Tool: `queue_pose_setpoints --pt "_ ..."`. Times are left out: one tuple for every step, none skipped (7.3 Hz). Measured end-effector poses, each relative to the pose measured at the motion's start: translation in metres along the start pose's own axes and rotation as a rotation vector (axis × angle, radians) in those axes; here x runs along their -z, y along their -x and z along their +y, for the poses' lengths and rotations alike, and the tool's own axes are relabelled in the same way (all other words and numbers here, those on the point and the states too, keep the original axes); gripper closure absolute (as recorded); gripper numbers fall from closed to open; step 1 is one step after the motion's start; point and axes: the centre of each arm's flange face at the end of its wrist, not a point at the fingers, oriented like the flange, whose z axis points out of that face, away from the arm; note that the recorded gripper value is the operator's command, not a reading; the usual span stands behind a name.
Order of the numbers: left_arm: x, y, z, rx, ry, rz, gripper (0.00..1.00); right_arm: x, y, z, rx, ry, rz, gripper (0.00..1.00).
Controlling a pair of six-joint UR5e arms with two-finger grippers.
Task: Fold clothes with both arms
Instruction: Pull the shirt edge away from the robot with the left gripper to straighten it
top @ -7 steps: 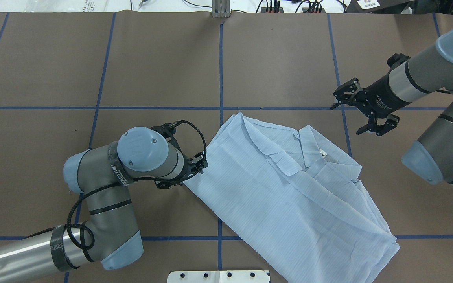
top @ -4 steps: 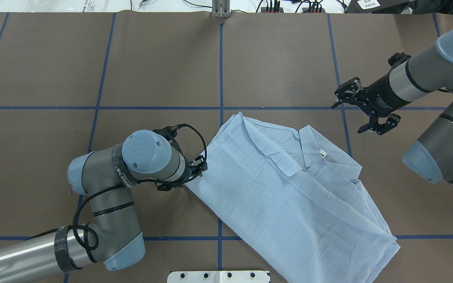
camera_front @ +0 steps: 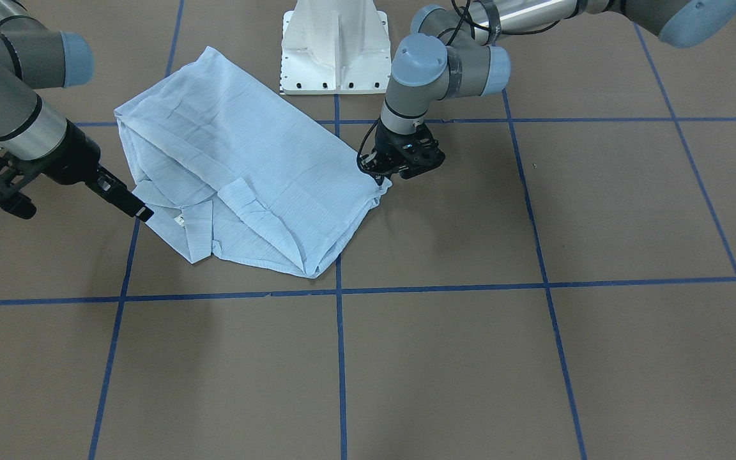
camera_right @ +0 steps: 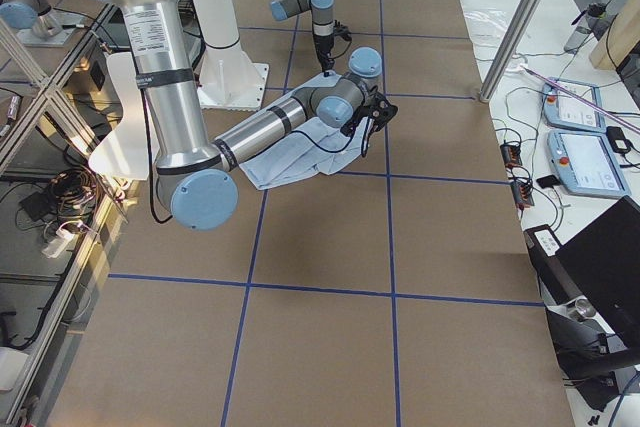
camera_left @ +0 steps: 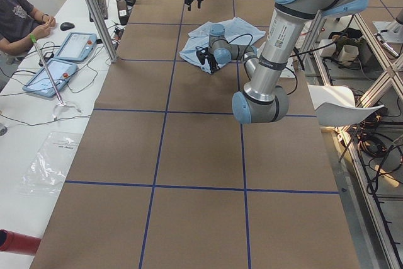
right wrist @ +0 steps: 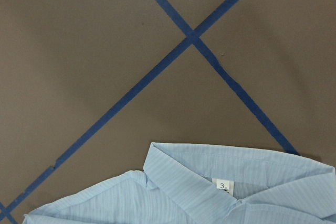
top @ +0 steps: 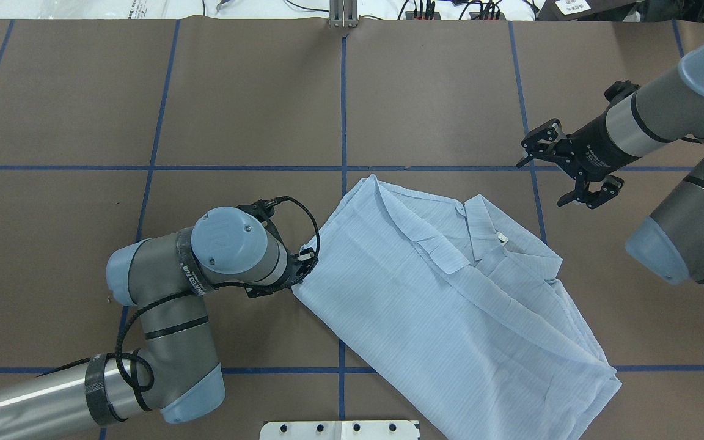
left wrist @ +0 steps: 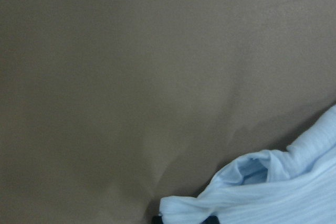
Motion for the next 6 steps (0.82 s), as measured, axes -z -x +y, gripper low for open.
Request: queue_pose_setpoints --pt "0.007 -0.002 -0.014 -0.014 -0.036 0.014 1.00 0.000 0.000 0.000 -0.001 0.000 0.000 0.00" --pt "0.019 -0.006 -0.041 -0.045 -0.081 0.031 1.00 0.000 0.000 0.000 -0.001 0.000 0.000 0.00" --pt "0.035 -0.011 -0.080 -0.084 -0.136 0.056 1.00 0.001 0.000 0.000 -0.002 -0.001 -0.001 0.00" --pt "0.046 -0.021 -0.126 -0.115 -0.196 0.093 1.00 0.001 0.000 -0.001 -0.001 -0.001 -0.001 0.00" --pt "0.042 -0.039 -0.175 -0.134 -0.252 0.141 1.00 0.000 -0.001 -0.001 0.003 -0.001 -0.002 0.00" --pt "0.029 -0.064 -0.229 -0.155 -0.313 0.185 1.00 0.000 0.000 0.000 0.009 0.000 -0.004 0.00"
